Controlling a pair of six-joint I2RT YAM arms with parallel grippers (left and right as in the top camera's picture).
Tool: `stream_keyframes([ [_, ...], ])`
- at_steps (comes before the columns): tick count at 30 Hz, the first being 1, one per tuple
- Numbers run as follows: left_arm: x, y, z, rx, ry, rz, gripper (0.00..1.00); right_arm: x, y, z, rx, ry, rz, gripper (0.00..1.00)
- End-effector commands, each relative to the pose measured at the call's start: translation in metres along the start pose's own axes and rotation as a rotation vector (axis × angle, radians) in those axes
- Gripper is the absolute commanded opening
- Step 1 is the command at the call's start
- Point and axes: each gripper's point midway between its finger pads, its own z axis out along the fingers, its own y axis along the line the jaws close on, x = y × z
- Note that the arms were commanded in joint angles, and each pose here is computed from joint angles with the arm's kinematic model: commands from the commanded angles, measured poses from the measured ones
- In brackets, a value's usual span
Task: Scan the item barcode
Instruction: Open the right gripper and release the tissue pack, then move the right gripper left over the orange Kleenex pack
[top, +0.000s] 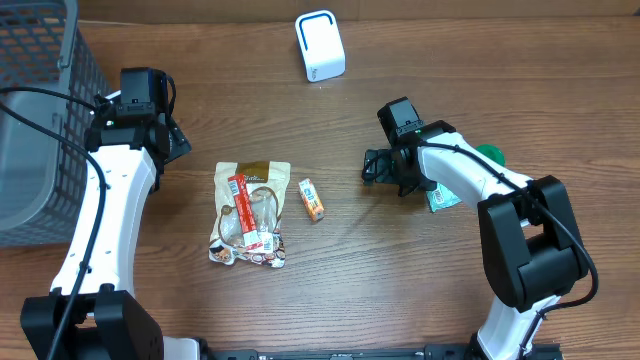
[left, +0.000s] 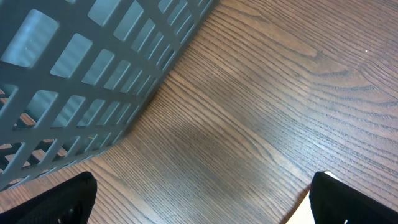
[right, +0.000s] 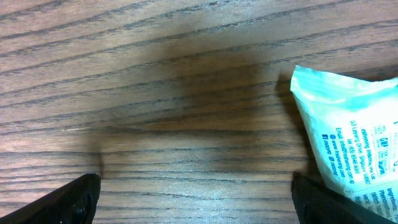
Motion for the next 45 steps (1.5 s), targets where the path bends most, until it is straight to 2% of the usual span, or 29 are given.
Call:
stream_keyframes([
  [1, -0.006, -0.001, -0.003, -0.004, -0.018, 0.014, 1.0, 0.0, 0.0, -0.001, -0.011, -0.001, 0.004, 1.0],
  [19, -0.006, -0.001, -0.003, -0.004, -0.018, 0.014, 1.0, 0.0, 0.001, -0.001, -0.012, -0.003, 0.004, 1.0],
  [27, -0.006, -0.001, -0.003, -0.004, -0.018, 0.014, 1.0, -0.026, 0.018, -0.003, -0.089, -0.105, 0.005, 1.0],
  [31, -0.006, -0.001, -0.003, -0.004, -0.018, 0.014, 1.0, -0.011, 0.021, -0.002, -0.118, -0.038, 0.001, 1.0],
  [33, -0.006, -0.001, -0.003, -0.004, -0.018, 0.014, 1.0, -0.006, 0.017, -0.004, -0.097, -0.017, -0.099, 1.0],
  [36, -0.006, -0.001, -0.003, -0.004, -0.018, 0.014, 1.0, -0.02, 0.005, -0.027, -0.064, -0.032, -0.13, 0.8],
  [39, -0.006, -0.001, -0.003, -0.004, -0.018, 0.014, 1.0, -0.031, 0.002, -0.068, -0.064, -0.042, -0.128, 0.69],
  [45, -0.006, -0.001, -0.003, -0.004, -0.018, 0.015, 1.0, -0.035, 0.031, -0.167, -0.225, -0.091, -0.151, 0.68],
])
